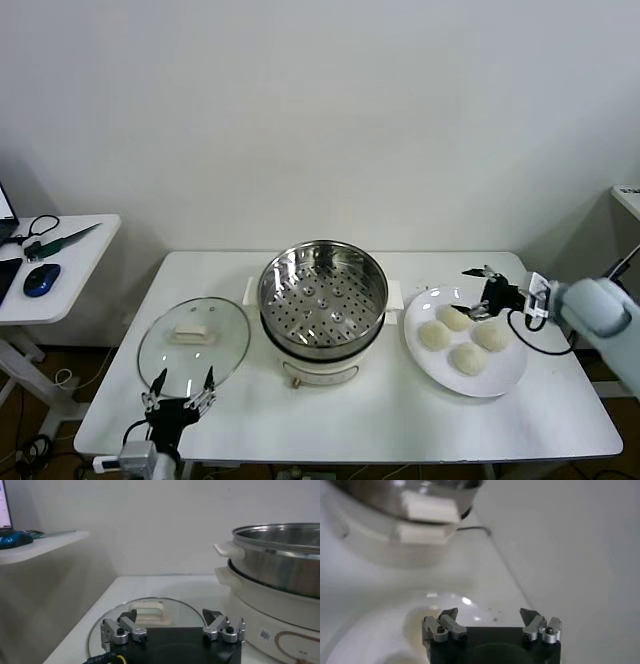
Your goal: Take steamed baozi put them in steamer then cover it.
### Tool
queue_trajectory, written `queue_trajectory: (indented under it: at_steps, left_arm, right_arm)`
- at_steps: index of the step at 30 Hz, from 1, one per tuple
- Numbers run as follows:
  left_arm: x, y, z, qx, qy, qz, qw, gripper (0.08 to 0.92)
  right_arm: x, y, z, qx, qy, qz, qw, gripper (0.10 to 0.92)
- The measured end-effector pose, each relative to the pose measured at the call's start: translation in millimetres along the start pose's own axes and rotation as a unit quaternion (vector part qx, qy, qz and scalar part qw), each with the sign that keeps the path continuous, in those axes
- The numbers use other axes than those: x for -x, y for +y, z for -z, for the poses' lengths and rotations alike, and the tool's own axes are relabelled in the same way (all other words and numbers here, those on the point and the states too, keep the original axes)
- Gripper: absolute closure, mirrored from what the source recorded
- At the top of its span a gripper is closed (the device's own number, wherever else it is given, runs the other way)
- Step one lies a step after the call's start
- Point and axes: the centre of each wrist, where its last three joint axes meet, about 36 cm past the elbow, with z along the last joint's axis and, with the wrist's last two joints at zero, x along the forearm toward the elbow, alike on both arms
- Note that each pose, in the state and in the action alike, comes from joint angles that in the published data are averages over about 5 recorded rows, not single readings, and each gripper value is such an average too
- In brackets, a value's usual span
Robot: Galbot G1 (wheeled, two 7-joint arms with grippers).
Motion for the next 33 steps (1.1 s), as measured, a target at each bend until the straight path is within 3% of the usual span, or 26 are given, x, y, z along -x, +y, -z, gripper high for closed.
queue_trajectory:
  at_steps: [8,16,33]
  left_arm:
    - [1.6,-1.6,-2.3,-0.002,0.002,0.001,1.0,0.177]
    - [2.4,1.0,-6.2,-0.002,0.008,0.005,1.0,0.177]
    - [-2.7,2.3,-18.9,0.001,0.026,0.007,1.0,0.177]
  right_arm:
    - [12.7,-56.3,29.3,-0.043,0.085,0.082,0.992,0.2]
    - [42.3,-82.0,53.5,-0.06,0.144,0.123,0.98,0.2]
    - [105.0,-74.3,57.5,-0.049,0.18,0.151,0.971,0.2]
